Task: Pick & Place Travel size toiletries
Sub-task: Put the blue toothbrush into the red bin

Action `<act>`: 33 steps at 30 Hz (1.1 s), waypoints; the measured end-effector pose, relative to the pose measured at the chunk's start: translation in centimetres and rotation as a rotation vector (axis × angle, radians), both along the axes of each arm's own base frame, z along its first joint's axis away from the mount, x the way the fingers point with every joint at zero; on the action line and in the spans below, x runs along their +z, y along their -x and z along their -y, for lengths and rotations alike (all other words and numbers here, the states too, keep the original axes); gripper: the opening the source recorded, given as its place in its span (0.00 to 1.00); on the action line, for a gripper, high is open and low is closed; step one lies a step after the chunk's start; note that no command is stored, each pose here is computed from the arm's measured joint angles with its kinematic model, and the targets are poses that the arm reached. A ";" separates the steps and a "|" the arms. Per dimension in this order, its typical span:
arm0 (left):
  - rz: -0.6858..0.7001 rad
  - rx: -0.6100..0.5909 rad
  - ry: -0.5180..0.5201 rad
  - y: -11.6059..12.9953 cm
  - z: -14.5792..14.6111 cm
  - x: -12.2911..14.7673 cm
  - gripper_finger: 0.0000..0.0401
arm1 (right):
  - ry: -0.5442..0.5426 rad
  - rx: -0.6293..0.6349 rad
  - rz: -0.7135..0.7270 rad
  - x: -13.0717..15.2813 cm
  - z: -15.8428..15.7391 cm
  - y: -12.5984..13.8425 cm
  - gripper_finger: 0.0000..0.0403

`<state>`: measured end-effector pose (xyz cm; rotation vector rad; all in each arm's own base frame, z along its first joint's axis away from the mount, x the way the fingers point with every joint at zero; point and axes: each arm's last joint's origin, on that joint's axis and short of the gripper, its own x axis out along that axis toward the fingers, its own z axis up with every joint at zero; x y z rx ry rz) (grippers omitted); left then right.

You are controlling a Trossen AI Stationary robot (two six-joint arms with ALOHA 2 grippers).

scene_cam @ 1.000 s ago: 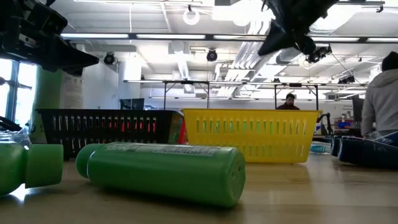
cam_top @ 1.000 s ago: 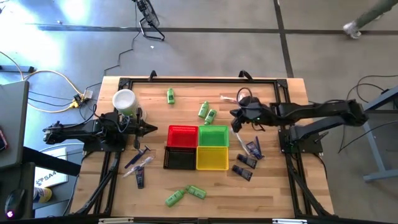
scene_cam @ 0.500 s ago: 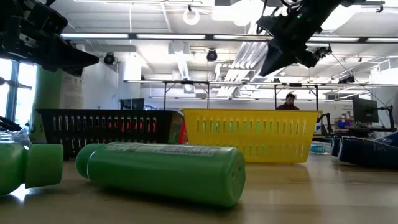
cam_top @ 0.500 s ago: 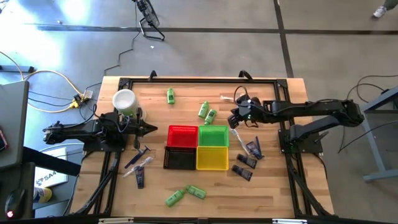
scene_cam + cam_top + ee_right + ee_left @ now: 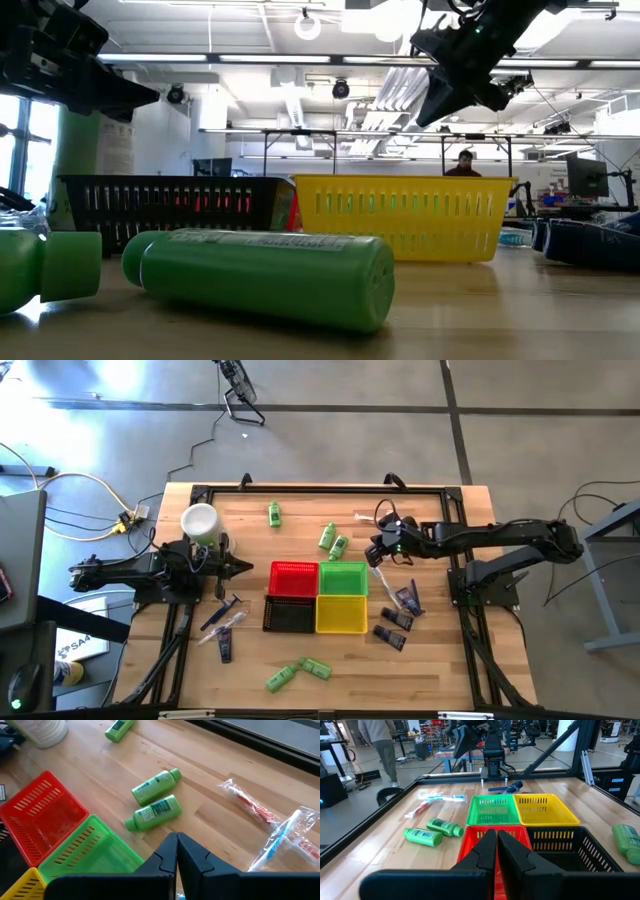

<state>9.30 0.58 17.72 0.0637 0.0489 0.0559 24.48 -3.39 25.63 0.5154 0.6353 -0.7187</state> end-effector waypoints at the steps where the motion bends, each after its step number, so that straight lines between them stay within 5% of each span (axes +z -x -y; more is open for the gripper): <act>1: 0.000 0.000 0.000 0.0 0.0 0.0 0.03 | 0.008 0.008 -0.006 0.0 0.0 0.0 0.01; 23: 0.000 0.000 0.000 0.0 0.0 0.0 0.03 | 0.105 0.115 -0.068 0.0 0.0 0.0 0.01; 33: 0.000 0.000 0.000 0.0 0.0 0.0 0.03 | 0.137 0.044 -0.064 0.1 0.2 0.0 0.31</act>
